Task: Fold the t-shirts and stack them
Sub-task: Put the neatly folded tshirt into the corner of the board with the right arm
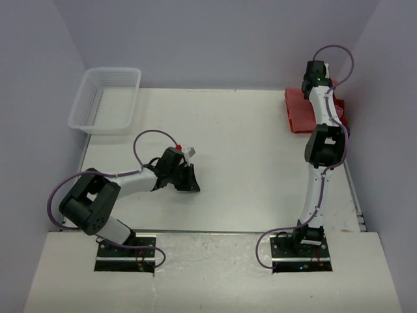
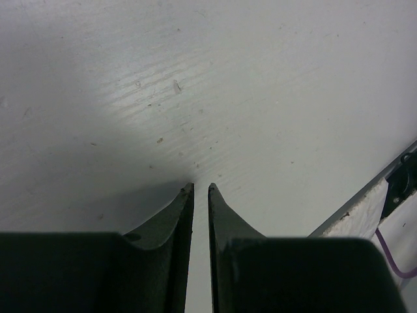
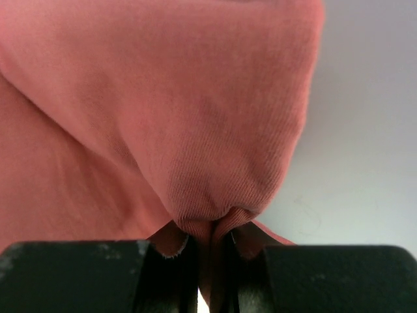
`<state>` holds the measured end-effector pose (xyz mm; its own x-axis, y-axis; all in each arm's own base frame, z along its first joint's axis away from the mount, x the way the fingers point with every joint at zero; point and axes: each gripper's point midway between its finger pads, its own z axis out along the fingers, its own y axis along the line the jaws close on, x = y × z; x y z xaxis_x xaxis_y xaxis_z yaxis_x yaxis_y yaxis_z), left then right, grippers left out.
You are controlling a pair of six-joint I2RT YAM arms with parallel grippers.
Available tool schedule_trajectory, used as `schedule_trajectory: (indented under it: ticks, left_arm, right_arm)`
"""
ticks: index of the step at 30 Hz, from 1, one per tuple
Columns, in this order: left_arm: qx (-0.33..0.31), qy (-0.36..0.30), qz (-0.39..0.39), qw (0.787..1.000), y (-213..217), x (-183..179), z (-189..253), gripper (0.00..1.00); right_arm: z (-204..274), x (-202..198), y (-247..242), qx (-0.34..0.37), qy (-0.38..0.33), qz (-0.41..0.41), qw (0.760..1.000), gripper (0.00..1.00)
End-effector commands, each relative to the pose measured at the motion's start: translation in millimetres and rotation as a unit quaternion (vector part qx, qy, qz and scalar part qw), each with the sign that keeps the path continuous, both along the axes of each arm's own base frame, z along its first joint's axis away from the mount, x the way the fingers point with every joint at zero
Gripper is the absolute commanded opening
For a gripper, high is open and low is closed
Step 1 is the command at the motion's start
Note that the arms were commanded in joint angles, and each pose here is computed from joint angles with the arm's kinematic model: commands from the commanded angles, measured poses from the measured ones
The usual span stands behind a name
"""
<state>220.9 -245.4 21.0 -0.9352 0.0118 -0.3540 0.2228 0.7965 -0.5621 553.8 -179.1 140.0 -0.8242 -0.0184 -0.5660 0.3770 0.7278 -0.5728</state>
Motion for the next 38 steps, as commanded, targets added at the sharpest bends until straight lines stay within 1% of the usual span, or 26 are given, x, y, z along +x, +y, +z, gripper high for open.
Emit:
schedule_trajectory:
  ticks: [1, 4, 5, 7, 8, 10, 13, 15, 16, 18, 19, 21, 23, 24, 25, 26, 27, 28, 29, 30, 31, 32, 34, 35, 37, 38]
  left_arm:
    - [-0.01, -0.012, -0.012, 1.0, -3.9, -0.3, 3.9, 0.15]
    - [-0.009, -0.009, -0.014, 1.0, -4.8, -2.1, 2.2, 0.15]
    - [-0.01, -0.009, -0.015, 1.0, -5.6, -2.7, 2.7, 0.15]
    - [-0.009, -0.008, -0.014, 1.0, -5.6, -4.0, 2.1, 0.15]
    - [-0.008, -0.009, -0.015, 1.0, -6.3, -5.1, 2.2, 0.15]
    - [-0.006, -0.011, -0.015, 1.0, -5.8, -6.9, 2.5, 0.15]
    - [-0.006, -0.014, -0.012, 1.0, -7.7, -9.5, 5.1, 0.15]
    - [-0.004, -0.02, -0.005, 1.0, -10.0, -10.5, 9.6, 0.15]
    - [-0.005, -0.023, -0.007, 1.0, -13.0, -12.1, 12.1, 0.15]
    - [-0.007, -0.04, 0.005, 0.999, -15.9, -8.5, 22.8, 0.15]
    - [-0.008, -0.049, 0.001, 0.999, -20.2, -11.2, 26.9, 0.15]
    - [0.002, -0.081, 0.018, 0.997, -19.4, -3.3, 37.7, 0.15]
    - [0.024, -0.108, 0.032, 0.993, -15.1, 4.5, 47.2, 0.15]
    - [0.034, -0.121, 0.042, 0.991, -11.1, 8.0, 50.4, 0.15]
    - [0.045, -0.13, 0.047, 0.989, -7.2, 8.9, 52.7, 0.15]
    - [0.059, -0.162, 0.074, 0.982, 1.7, 19.0, 63.2, 0.15]
    - [0.069, -0.176, 0.088, 0.978, 7.8, 22.7, 67.8, 0.15]
    - [0.078, -0.188, 0.1, 0.974, 12.6, 24.9, 72.6, 0.15]
    - [0.091, -0.212, 0.13, 0.964, 24.7, 31.4, 83.1, 0.15]
    - [0.094, -0.223, 0.142, 0.96, 28.8, 33.1, 89.2, 0.15]
    - [0.095, -0.23, 0.151, 0.957, 32.3, 34.6, 93.2, 0.15]
    - [0.093, -0.246, 0.156, 0.952, 35.1, 36.8, 103.4, 0.15]
    - [0.095, -0.257, 0.159, 0.948, 38.1, 38.3, 115.7, 0.15]
    - [0.1, -0.262, 0.162, 0.946, 40.3, 39.4, 119.6, 0.15]
    - [0.104, -0.27, 0.167, 0.942, 43.2, 39.5, 127.4, 0.17]
    - [0.106, -0.281, 0.174, 0.938, 47.8, 40.5, 134.4, 0.19]
  right_arm:
    - [10.8, 11.9, -13.3, -0.021, -0.026, -0.011, 0.999, 0.0]
    - [4.8, 13.1, -23.0, -0.042, -0.022, -0.028, 0.998, 0.0]
    - [5.8, 12.4, -28.4, -0.054, -0.023, -0.038, 0.998, 0.06]
    - [21.4, 19.2, -37.9, -0.083, -0.05, -0.051, 0.994, 0.85]
    - [33.7, 16.7, -43.4, -0.105, -0.06, -0.068, 0.99, 0.99]
    - [63.7, 23.4, -38.7, -0.106, -0.107, -0.069, 0.986, 0.99]
    - [136.7, 29.3, 2.0, -0.113, -0.187, -0.034, 0.975, 0.99]
    - [203.9, 30.1, 56.2, -0.121, -0.26, 0.006, 0.958, 0.99]
    - [226.4, 30.3, 91.6, -0.138, -0.266, 0.042, 0.953, 0.99]
    - [278.6, 16.2, 120.6, -0.158, -0.306, 0.06, 0.937, 0.99]
    - [289.4, 13.4, 150.7, -0.15, -0.319, 0.084, 0.932, 0.99]
    - [299.6, 3.5, 180.7, -0.127, -0.32, 0.128, 0.93, 0.99]
    - [286.8, -4.5, 220.9, -0.065, -0.319, 0.164, 0.931, 0.99]
    - [272.1, -20.8, 230.9, -0.037, -0.282, 0.184, 0.941, 0.99]
    - [256.8, -23.2, 260.5, 0.046, -0.29, 0.211, 0.932, 0.99]
    - [246.1, -30.6, 274.0, 0.091, -0.276, 0.23, 0.929, 0.99]
    - [206.7, -39.5, 288.2, 0.152, -0.243, 0.222, 0.932, 0.99]
    - [207.6, -55.1, 305.0, 0.201, -0.24, 0.248, 0.917, 0.99]
    - [158.4, -67.4, 314.2, 0.218, -0.186, 0.253, 0.924, 0.99]
    - [171.4, -77.8, 328.4, 0.243, -0.217, 0.27, 0.906, 0.99]
    - [159.8, -86.0, 337.5, 0.26, -0.21, 0.281, 0.9, 0.99]
    - [119.0, -100.3, 339.1, 0.264, -0.172, 0.281, 0.906, 0.99]
    - [131.0, -116.4, 349.2, 0.287, -0.211, 0.303, 0.884, 0.99]
    - [100.9, -130.2, 347.1, 0.293, -0.185, 0.301, 0.888, 0.99]
    - [110.2, -148.6, 345.8, 0.312, -0.203, 0.307, 0.876, 0.99]
    - [82.7, -163.5, 336.5, 0.304, -0.187, 0.297, 0.885, 0.99]
